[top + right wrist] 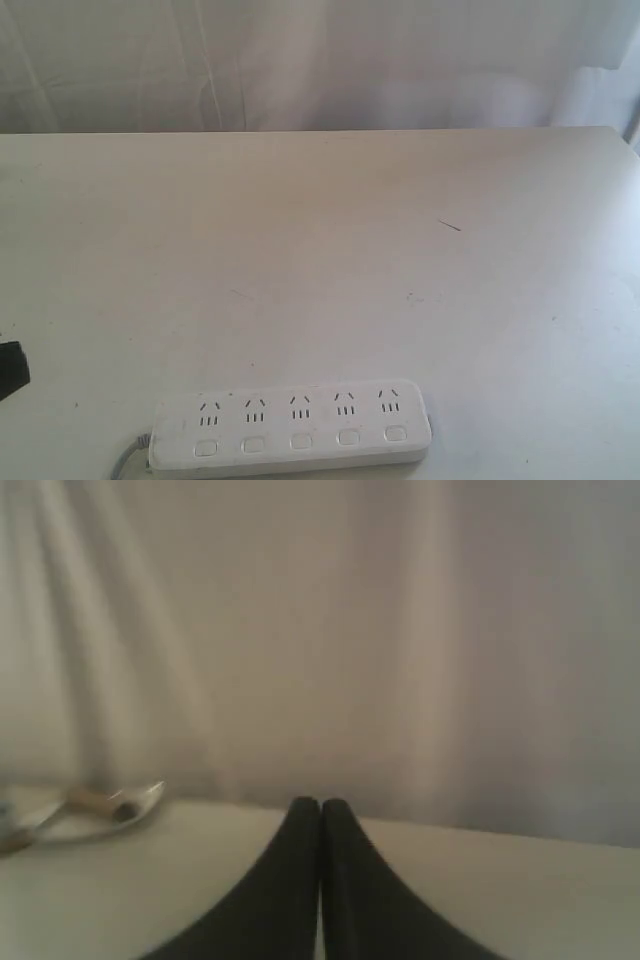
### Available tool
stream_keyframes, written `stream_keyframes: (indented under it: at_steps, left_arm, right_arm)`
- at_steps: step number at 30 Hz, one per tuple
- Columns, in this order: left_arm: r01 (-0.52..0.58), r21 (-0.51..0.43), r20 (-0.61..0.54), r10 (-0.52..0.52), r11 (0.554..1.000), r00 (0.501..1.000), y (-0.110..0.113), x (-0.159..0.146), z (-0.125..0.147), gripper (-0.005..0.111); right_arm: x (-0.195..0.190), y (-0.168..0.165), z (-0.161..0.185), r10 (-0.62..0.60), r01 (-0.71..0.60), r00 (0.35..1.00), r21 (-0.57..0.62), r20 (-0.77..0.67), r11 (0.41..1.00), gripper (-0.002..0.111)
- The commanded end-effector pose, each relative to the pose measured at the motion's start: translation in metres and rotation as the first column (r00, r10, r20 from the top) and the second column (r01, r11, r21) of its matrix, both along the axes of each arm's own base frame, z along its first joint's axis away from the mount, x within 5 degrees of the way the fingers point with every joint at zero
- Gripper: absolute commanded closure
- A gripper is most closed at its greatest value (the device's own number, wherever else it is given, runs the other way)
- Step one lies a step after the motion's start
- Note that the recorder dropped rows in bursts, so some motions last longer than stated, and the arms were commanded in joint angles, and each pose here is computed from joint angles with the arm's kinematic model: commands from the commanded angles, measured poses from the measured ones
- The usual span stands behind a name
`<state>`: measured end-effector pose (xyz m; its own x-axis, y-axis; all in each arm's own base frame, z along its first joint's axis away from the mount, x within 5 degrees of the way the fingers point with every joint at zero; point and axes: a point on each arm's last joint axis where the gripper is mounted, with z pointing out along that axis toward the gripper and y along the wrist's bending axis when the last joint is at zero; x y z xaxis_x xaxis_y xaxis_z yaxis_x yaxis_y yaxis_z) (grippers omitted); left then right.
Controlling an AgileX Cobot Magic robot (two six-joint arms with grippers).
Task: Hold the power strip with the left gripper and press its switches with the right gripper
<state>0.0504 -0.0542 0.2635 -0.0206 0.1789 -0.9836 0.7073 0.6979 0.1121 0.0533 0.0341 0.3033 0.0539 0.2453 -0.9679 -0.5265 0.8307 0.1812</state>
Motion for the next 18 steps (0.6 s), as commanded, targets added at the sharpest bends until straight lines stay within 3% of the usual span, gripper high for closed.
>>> stream_keyframes:
  at_steps: [1, 5, 11, 14, 18]
  left_arm:
    - [-0.012, -0.038, -0.004, 0.012, 0.999, 1.0, 0.001, 0.0, 0.001, 0.107]
    - [-0.013, -0.039, -0.003, 0.013, 0.999, 1.0, 0.001, 0.0, 0.001, 0.107]
    - [-0.013, -0.039, -0.006, 0.013, 0.999, 1.0, 0.001, 0.0, 0.001, 0.107]
    - [-0.013, -0.039, -0.006, 0.013, 0.999, 1.0, 0.001, 0.0, 0.001, 0.107]
    - [-0.012, -0.039, -0.008, 0.012, 0.999, 1.0, 0.001, 0.0, 0.001, 0.107]
  right_arm:
    - [-0.036, 0.025, -0.01, 0.428, -0.428, 0.904, -0.008, 0.0, 0.904, 0.108]
    - [-0.055, 0.02, -0.02, 0.464, -0.462, 0.882, -0.049, 0.082, 0.886, 0.108]
    - [-0.051, 0.021, -0.027, 0.45, -0.447, 0.891, -0.055, 0.062, 0.893, 0.108]
    - [-0.041, 0.012, -0.024, 0.32, -0.321, 0.944, -0.011, 0.074, 0.947, 0.108]
    - [-0.017, -0.012, -0.033, -0.011, 0.011, 1.0, 0.167, 0.0, 0.986, 0.108]
